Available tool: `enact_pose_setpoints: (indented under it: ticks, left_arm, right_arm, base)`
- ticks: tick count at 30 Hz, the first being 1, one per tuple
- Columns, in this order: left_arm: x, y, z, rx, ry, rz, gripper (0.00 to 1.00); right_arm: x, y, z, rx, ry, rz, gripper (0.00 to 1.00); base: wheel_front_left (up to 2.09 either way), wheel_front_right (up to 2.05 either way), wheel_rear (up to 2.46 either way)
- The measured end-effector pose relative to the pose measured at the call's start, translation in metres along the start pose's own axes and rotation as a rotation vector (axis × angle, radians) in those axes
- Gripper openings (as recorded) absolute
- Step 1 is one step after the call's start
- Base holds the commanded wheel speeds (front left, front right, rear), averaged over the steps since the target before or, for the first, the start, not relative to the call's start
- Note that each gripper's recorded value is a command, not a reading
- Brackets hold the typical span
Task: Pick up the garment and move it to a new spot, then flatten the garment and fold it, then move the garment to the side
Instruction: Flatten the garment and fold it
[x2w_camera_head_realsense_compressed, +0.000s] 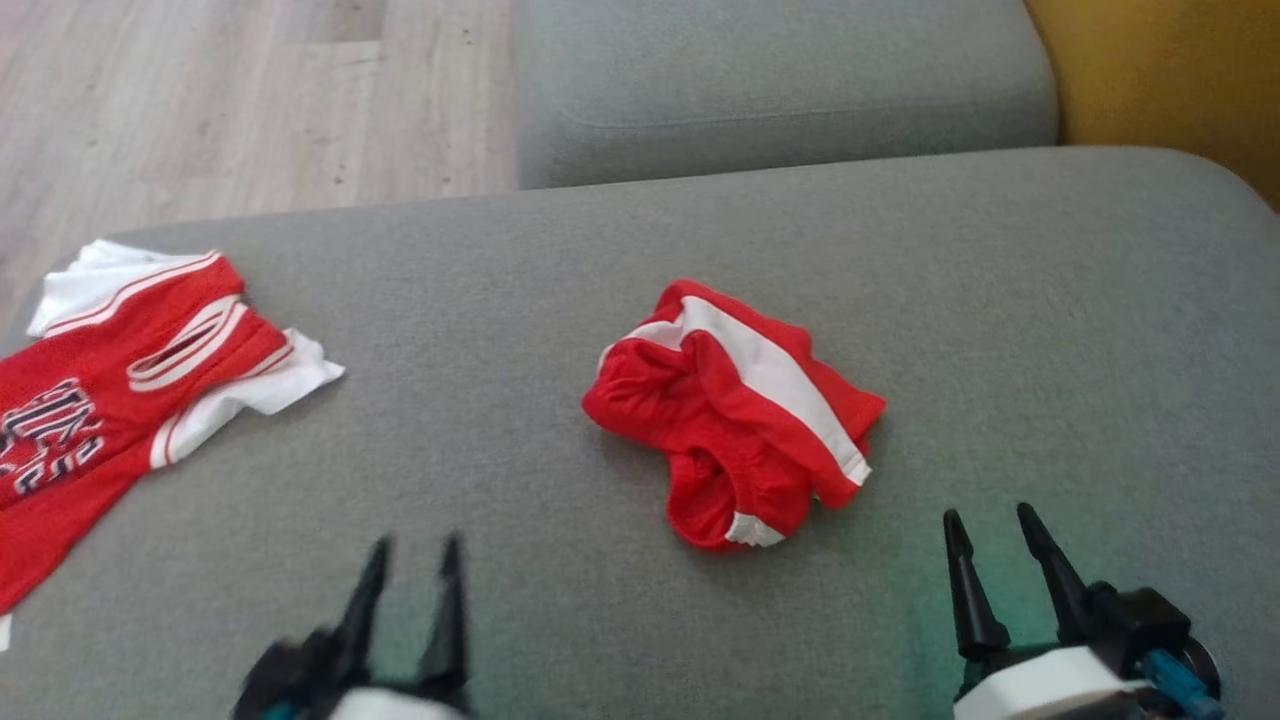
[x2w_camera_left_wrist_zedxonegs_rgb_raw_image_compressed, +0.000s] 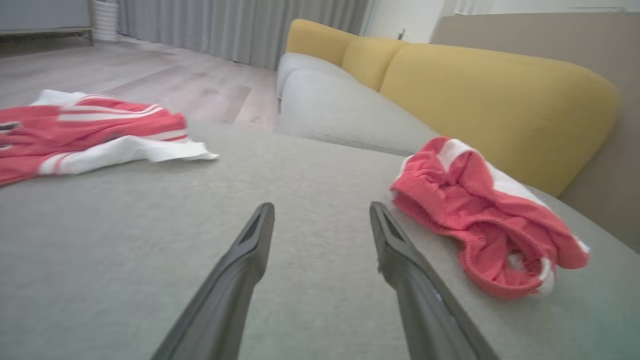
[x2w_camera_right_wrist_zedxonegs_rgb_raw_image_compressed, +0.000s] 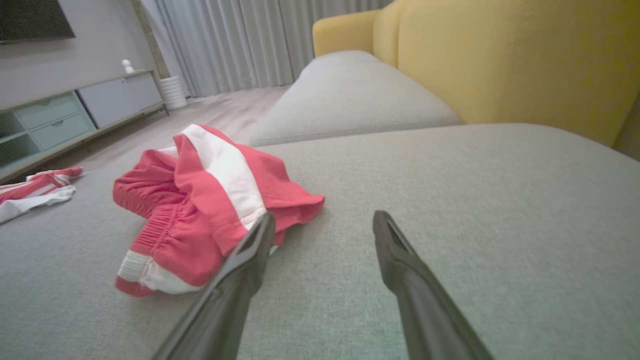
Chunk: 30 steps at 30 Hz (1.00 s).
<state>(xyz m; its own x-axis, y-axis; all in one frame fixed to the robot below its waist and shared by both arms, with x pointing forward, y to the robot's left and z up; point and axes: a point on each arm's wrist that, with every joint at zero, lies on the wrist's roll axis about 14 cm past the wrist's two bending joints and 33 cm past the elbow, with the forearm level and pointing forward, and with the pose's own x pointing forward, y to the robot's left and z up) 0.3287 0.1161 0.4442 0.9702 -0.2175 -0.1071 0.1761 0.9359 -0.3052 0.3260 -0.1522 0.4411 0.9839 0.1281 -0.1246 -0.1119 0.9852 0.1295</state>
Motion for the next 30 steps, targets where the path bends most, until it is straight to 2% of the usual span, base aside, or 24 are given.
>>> enact_pose_setpoints:
  ticks: [4, 7, 11, 18, 30]
  left_arm:
    - [0.025, -0.066, 0.003, 0.004, 0.022, -0.214, 1.0]
    - [0.026, -0.116, -0.008, -0.007, 0.082, -0.376, 1.0]
    - [0.022, -0.15, -0.03, -0.016, 0.172, -0.497, 1.0]
    - [0.033, -0.167, -0.058, 0.02, 0.278, -0.58, 1.0]
    - [0.046, -0.171, -0.1, 0.076, 0.422, -0.627, 1.0]
  right_arm:
    - [-0.001, -0.006, 0.003, 0.001, -0.01, -0.022, 1.0]
    - [-0.005, -0.01, 0.001, 0.005, -0.005, -0.038, 1.0]
    - [-0.006, -0.013, 0.0, 0.007, -0.003, -0.051, 1.0]
    - [0.0, -0.02, 0.008, 0.003, -0.02, -0.072, 1.0]
    - [-0.002, -0.034, 0.008, 0.014, -0.017, -0.123, 1.0]
  base:
    - [0.0, 0.0, 0.0]
    - [0.0, 0.0, 0.0]
    - [0.0, 0.0, 0.0]
    - [0.0, 0.0, 0.0]
    - [0.0, 0.0, 0.0]
